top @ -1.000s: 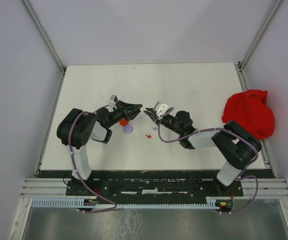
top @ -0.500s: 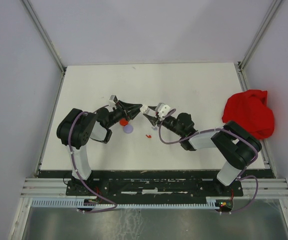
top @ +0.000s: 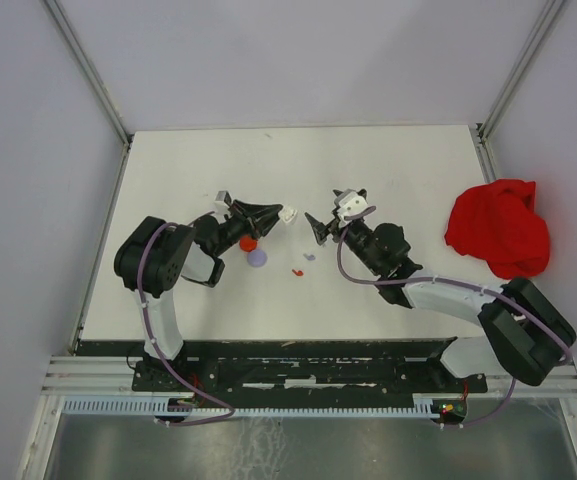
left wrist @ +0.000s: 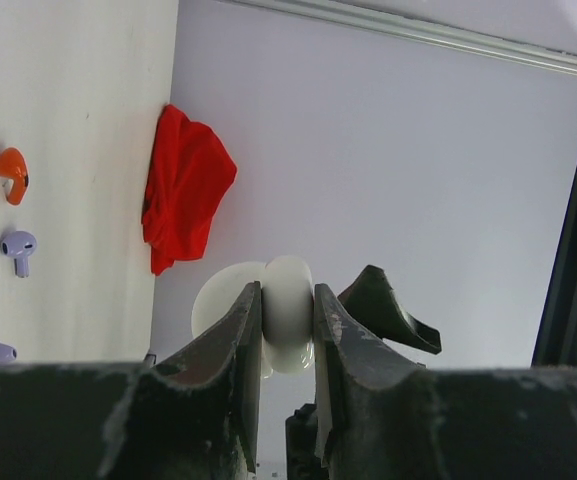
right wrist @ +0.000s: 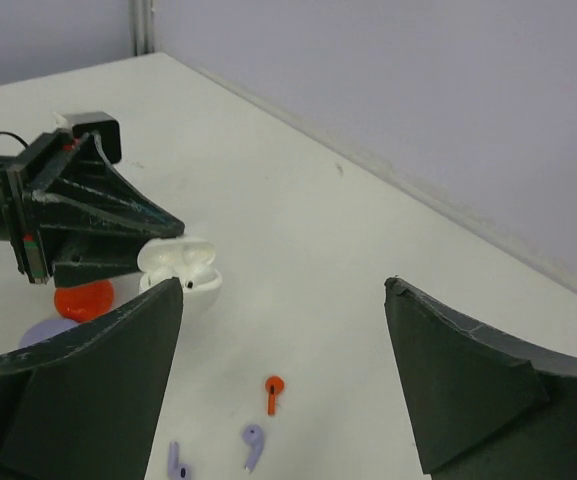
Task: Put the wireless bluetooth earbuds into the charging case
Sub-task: Close the charging case, then place the charging case at the center of the board.
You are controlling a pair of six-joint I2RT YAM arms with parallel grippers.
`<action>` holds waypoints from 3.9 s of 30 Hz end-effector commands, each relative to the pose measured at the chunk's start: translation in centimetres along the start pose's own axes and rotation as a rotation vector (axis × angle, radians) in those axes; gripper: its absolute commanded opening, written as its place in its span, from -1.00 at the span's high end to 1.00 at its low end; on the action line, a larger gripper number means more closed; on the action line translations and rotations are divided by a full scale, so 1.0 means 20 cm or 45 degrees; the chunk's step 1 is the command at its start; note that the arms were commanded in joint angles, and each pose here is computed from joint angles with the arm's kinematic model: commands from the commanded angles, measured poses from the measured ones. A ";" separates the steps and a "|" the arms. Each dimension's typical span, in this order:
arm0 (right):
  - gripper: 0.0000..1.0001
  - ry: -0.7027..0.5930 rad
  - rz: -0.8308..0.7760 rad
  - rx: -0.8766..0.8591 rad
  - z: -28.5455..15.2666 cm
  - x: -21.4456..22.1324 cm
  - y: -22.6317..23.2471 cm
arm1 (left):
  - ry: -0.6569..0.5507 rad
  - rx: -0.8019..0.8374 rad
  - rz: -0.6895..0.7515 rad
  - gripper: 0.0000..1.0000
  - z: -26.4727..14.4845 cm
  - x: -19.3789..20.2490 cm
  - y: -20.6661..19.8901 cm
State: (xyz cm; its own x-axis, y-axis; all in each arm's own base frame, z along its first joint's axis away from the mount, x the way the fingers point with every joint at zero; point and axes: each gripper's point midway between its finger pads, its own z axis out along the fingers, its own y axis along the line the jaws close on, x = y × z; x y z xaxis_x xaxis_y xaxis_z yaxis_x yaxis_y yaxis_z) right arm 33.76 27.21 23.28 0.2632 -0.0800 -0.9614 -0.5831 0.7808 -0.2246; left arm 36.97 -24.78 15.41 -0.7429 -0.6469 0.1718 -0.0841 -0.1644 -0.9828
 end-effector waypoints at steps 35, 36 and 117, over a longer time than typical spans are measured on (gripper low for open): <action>-0.97 0.245 -0.046 0.133 0.37 0.43 0.23 | -0.374 -0.258 -0.088 0.94 -0.01 -0.07 -0.07; -0.97 0.253 -0.054 0.145 0.36 0.43 0.22 | -0.374 -0.258 -0.087 0.94 -0.01 -0.07 -0.07; -0.98 0.928 0.296 0.350 -0.26 0.47 -0.15 | -0.398 -0.719 0.749 -0.49 0.37 -0.67 0.40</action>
State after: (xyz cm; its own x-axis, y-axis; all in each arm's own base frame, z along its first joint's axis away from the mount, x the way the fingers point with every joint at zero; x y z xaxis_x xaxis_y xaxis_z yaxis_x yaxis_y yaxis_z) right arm 32.76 19.49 12.09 -0.4913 -0.2497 -0.8345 -0.3193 0.9430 -0.0941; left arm 50.63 -24.38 4.51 -0.5844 -0.7004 -0.4097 -0.1348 0.5818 -0.8021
